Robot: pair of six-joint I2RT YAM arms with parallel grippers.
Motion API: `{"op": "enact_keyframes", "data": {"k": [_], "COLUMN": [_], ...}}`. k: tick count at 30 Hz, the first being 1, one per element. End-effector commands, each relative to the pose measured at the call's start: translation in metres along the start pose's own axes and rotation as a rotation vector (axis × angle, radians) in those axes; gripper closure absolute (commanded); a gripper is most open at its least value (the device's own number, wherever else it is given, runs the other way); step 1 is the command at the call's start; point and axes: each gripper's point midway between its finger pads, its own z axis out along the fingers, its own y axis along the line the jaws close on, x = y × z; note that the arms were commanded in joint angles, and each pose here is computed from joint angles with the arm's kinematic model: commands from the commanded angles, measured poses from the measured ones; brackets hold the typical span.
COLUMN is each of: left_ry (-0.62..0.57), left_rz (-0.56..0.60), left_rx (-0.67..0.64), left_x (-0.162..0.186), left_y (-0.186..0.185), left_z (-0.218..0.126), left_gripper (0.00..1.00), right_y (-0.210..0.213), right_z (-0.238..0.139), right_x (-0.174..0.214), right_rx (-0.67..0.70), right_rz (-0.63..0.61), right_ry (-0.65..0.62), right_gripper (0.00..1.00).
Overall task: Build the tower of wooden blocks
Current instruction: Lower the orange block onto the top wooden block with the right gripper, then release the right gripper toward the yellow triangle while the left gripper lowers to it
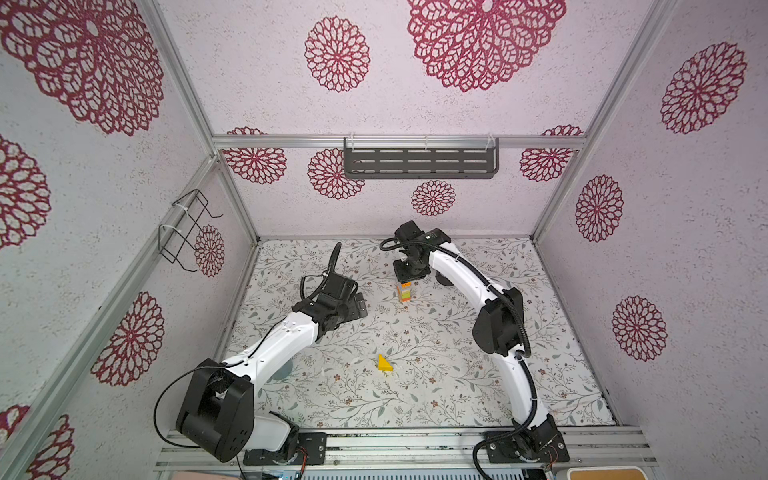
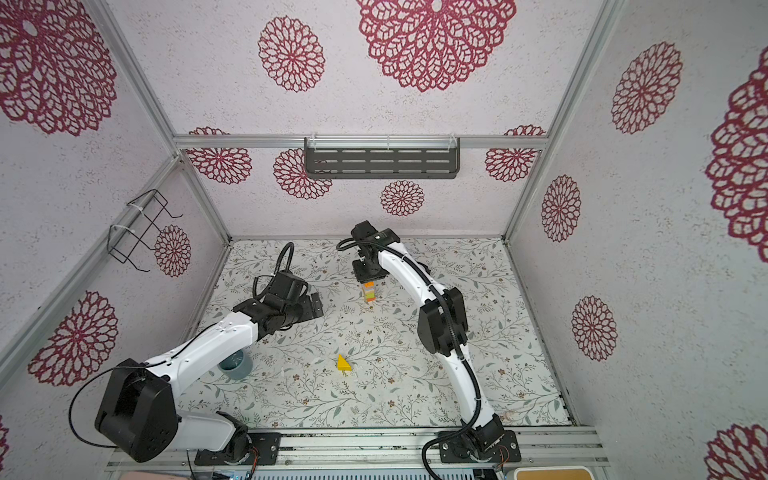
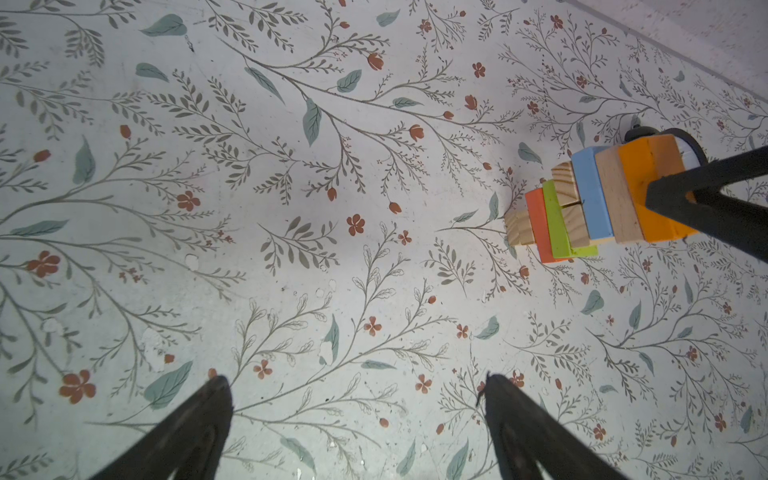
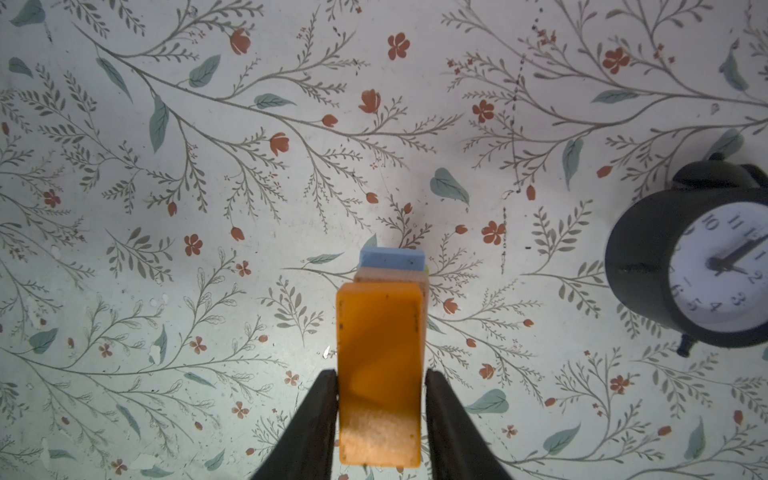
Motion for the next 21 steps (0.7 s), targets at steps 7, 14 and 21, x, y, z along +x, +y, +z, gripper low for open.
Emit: {"op": "enact_keyframes", "data": {"k": [7,14,21], "left_ry": [-0.014,0.02,0.073], "left_rz": [-0.01,-0.015,0.02], "left_rx": [0.007,0.018,0.008], "left_x": [-0.001,0.009,0.043], "left_y": [0.004,0.007,0.012], "left_z": [-0.007,-0.02,-0.029], "left_gripper": [0.03,0.02,0.27], "right_y": [-0.005,-0.005,0.021], "right_z": [-0.021,-0.08,-0.123], "right_x": [-0.013,-0.026,0.006], "right_rx": [0.015,0.017,-0.068], "right_rz": [0.0,-0.016,-0.05], "right_ry": [-0.058,-0.17,-0.25], "right_gripper": [0.51,0.51,0.63]}}
